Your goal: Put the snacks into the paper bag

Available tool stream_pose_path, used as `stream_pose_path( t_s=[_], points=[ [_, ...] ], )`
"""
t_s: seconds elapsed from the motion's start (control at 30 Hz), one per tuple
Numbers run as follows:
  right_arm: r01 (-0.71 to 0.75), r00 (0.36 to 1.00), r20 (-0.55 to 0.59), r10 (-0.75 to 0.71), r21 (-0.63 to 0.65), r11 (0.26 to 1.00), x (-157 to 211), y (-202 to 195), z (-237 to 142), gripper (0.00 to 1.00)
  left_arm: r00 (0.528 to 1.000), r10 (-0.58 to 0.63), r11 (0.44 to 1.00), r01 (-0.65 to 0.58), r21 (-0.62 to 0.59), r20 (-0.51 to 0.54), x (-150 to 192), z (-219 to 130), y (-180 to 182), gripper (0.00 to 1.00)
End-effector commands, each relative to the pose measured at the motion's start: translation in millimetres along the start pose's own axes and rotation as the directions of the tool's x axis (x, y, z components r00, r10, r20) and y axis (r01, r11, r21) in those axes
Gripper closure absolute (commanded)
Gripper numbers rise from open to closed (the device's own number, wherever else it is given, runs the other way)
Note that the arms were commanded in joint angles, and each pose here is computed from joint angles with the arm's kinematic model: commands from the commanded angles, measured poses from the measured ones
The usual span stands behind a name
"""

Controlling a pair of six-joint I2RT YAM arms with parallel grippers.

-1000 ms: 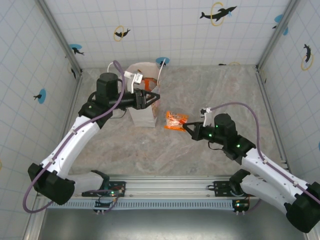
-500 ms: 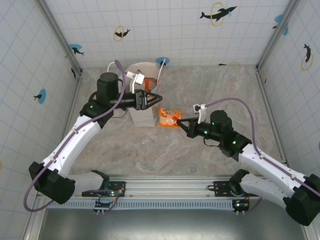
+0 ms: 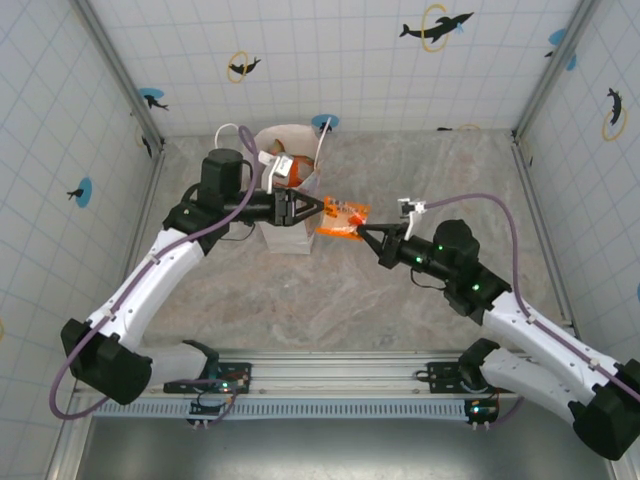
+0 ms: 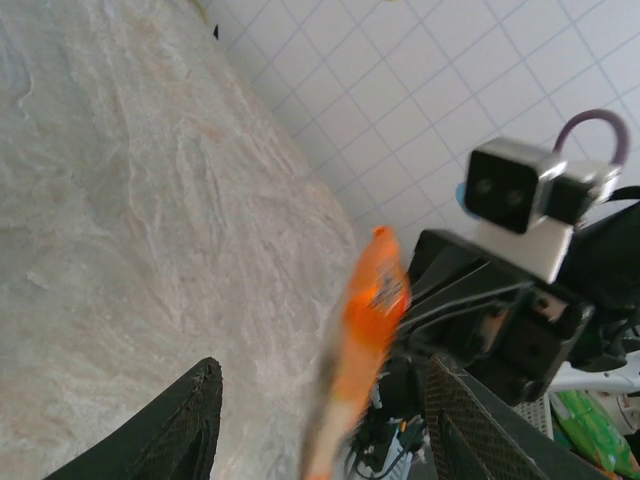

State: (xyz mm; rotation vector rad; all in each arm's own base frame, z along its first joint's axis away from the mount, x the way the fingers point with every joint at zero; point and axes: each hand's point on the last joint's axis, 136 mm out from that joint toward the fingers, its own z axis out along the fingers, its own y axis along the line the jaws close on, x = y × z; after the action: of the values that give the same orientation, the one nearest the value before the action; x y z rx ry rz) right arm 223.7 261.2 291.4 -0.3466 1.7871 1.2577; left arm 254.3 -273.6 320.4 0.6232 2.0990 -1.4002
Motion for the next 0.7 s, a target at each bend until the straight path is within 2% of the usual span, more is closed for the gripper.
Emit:
stream_pose_path(
  t_s=[0.0, 0.2, 0.5, 0.67],
  points=[
    [0.029, 0.995, 0.102, -0.02, -0.09, 0.996, -27.5, 20.0, -5.5, 1.0, 1.0, 0.028, 1.0, -0.028, 0.012, -0.011, 0.5, -0.6, -2.8, 0.44],
    [0.019, 0.996, 0.091, -0.005, -0.159, 0.987, -32.7, 29.0, -2.0, 1.0, 0.999, 0.041, 0.998, -0.04, 0.054, -0.007, 1.3, 0.3, -8.1, 0.47],
    [0.014, 0.995, 0.096, 0.003, -0.175, 0.985, -37.4, 30.2, 3.0, 1.0, 0.999, 0.038, 0.988, -0.034, 0.15, -0.024, 4.3, 4.7, -20.3, 0.54],
    [0.011, 0.996, 0.086, 0.004, -0.169, 0.986, -38.2, 27.9, 9.4, 1.0, 0.999, 0.026, 0.982, -0.021, 0.186, -0.023, 5.3, 5.3, -25.5, 0.63]
  ],
)
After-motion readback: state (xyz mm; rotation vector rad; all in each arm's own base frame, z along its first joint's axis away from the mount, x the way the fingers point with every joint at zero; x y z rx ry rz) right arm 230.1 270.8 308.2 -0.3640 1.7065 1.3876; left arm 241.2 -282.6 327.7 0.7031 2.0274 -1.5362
